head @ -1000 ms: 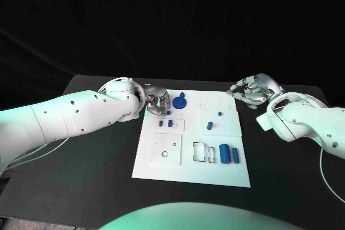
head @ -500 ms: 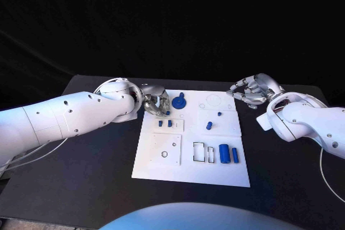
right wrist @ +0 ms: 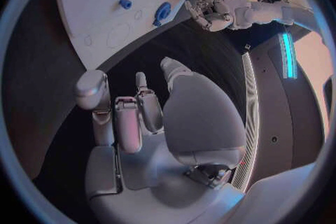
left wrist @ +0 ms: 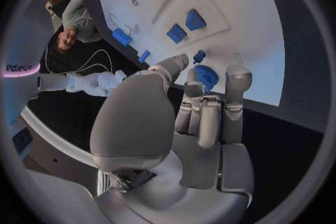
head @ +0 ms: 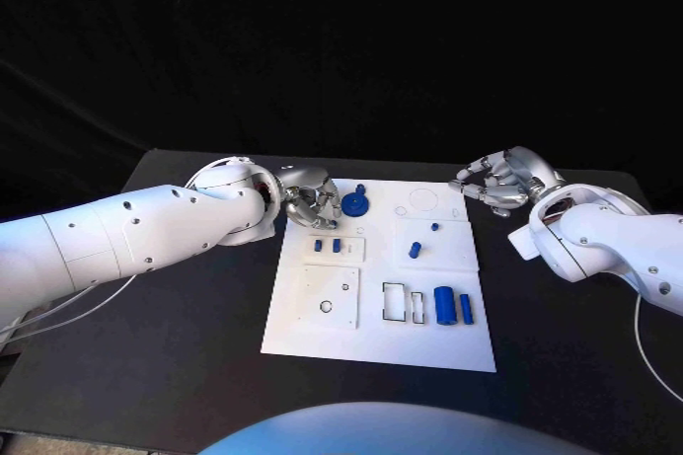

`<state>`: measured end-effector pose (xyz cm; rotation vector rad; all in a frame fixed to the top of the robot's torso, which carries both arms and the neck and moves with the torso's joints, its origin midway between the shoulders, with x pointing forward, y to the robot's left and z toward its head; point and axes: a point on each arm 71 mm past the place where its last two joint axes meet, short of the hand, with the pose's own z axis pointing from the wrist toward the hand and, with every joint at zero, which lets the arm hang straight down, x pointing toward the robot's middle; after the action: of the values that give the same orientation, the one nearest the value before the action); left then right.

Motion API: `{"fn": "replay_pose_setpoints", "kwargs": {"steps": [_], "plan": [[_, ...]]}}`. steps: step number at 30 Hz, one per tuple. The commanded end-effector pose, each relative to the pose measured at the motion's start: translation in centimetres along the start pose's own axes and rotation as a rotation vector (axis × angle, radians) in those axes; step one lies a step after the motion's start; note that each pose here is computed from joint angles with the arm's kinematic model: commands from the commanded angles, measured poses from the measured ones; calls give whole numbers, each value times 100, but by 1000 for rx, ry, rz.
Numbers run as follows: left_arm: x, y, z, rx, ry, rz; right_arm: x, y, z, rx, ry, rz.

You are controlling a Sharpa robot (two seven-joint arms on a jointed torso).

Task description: Assemble the parts on the task board

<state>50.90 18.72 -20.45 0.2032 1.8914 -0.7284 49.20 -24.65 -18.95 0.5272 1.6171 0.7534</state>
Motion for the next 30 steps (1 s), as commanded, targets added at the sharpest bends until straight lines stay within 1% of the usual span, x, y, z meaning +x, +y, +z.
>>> {"fn": "replay_pose_setpoints", "kwargs": {"steps": [1, 7, 17, 30], "plan": [[4, -25, 5, 17, -1, -12, 9, 7, -3, -8, 7, -6], [21, -25, 20, 7, 14, -8, 11, 8, -2, -8, 7, -7], [36, -34, 60, -11, 16, 4, 16, 14, -2, -10, 8, -7], [55, -27, 67, -27, 38, 7, 15, 13, -3, -11, 7, -7]]}}
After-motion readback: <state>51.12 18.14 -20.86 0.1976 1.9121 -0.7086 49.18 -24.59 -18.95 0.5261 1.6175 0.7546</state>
